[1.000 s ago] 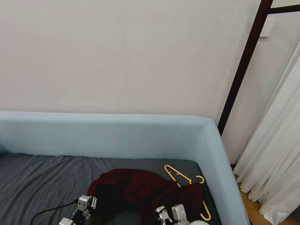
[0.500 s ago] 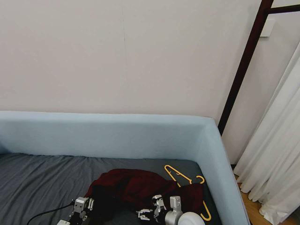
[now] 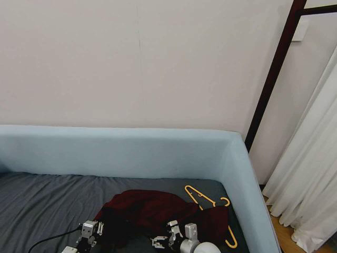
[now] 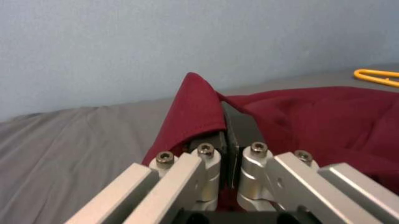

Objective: Pick up the clothes from the sofa and hang them on the clothes hanger.

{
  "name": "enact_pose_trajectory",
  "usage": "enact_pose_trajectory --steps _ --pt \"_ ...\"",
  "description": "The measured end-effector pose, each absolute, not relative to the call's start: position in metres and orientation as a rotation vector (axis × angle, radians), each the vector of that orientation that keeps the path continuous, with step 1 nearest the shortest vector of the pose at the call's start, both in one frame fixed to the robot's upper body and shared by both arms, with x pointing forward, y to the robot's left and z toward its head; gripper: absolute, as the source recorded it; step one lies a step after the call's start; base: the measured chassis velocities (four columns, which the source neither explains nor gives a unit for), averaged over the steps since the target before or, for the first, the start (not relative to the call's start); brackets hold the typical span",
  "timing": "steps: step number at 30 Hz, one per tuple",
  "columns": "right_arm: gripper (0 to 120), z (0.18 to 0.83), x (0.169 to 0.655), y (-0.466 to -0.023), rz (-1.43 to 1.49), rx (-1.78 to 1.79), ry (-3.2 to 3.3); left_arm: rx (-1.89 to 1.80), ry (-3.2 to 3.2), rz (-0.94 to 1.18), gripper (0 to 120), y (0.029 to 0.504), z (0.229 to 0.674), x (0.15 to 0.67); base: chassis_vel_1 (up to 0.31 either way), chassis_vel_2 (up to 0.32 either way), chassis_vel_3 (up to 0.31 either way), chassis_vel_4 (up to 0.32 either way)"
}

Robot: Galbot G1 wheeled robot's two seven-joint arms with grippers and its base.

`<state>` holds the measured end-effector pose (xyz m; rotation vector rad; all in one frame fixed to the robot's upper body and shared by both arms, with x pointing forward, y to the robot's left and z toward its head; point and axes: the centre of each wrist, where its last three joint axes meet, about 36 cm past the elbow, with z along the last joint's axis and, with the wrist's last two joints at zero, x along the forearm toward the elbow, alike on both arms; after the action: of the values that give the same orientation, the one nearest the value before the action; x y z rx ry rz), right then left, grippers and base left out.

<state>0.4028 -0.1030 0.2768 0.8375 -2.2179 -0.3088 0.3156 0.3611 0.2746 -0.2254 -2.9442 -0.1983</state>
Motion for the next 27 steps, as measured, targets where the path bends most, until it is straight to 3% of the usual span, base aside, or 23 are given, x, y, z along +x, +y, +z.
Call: enact_pose_trajectory --steps 10,27 --pt "100 0.269 0.407 -0.101 -0.145 0.654 -2.214 -0.228 -2.946 -0.195 0 0.360 0.275 0.314 0.000 0.000 0.000 0.000" --pt "100 0.281 0.401 -0.099 -0.308 0.805 -2.246 -0.211 -2.951 -0.192 0 0.358 0.273 0.312 0.000 0.000 0.000 0.000"
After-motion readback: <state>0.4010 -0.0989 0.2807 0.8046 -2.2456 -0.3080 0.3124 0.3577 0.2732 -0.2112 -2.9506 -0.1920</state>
